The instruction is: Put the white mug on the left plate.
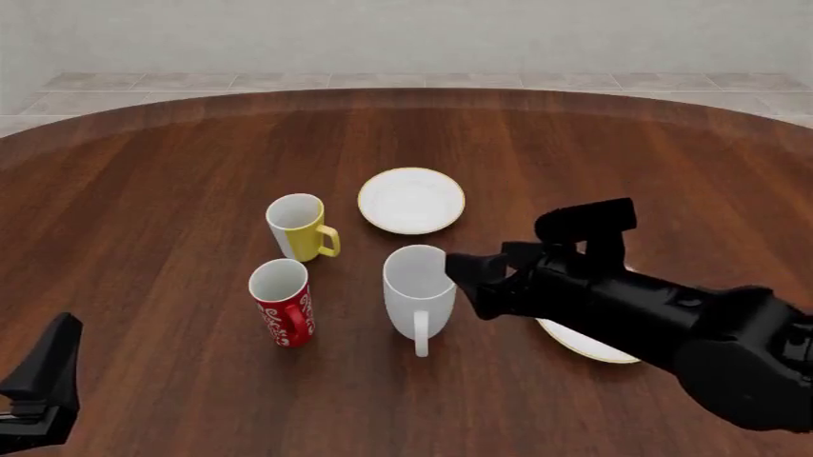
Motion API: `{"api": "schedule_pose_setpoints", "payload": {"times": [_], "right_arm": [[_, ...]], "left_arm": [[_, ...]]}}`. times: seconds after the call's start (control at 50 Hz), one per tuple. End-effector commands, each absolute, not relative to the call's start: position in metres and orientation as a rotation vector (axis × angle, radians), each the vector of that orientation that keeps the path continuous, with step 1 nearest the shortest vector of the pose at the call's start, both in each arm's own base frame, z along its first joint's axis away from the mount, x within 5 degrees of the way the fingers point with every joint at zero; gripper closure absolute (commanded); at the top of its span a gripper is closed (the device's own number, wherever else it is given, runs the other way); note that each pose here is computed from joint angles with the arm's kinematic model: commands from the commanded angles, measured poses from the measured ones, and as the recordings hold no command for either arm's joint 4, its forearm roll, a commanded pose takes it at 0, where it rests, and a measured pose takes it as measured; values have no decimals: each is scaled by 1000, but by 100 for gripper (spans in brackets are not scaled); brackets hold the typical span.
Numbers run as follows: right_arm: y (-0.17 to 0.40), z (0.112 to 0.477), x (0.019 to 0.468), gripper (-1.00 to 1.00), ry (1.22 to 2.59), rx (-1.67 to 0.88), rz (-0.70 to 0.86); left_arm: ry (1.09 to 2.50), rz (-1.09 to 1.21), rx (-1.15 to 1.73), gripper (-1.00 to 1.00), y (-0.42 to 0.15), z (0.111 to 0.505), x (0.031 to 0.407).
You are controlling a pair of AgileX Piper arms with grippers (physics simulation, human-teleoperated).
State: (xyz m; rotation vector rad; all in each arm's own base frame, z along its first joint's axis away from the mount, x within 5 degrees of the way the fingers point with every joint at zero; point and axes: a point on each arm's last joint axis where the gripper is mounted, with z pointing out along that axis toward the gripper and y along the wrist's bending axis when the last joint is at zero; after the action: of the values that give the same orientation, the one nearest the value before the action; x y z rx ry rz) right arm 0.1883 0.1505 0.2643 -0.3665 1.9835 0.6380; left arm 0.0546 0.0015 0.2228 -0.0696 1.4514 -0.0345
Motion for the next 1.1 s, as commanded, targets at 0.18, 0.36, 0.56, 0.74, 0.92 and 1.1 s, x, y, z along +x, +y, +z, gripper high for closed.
{"api": "schedule_pose_setpoints", "payload": {"times": [0.18, 0.36, 0.56, 0.74, 0.92, 1.1], "right_arm": [[156, 255, 192, -100, 1998, -386, 631], [162, 248, 197, -100, 2017, -420, 612], [164, 242, 201, -100, 2036, -418, 603], [166, 233, 206, -100, 2067, -413, 587], [167, 229, 208, -100, 2079, -409, 588], [167, 228, 209, -100, 2085, -402, 587]], "left_arm": [[1451, -37, -70, -100, 1, 223, 55], [1450, -42, -73, -100, 1, 223, 55], [1452, -47, -70, -100, 1, 223, 55], [1449, -49, -74, -100, 1, 224, 54], [1448, -51, -77, -100, 1, 224, 54], [1445, -54, -78, -100, 1, 224, 54]]}}
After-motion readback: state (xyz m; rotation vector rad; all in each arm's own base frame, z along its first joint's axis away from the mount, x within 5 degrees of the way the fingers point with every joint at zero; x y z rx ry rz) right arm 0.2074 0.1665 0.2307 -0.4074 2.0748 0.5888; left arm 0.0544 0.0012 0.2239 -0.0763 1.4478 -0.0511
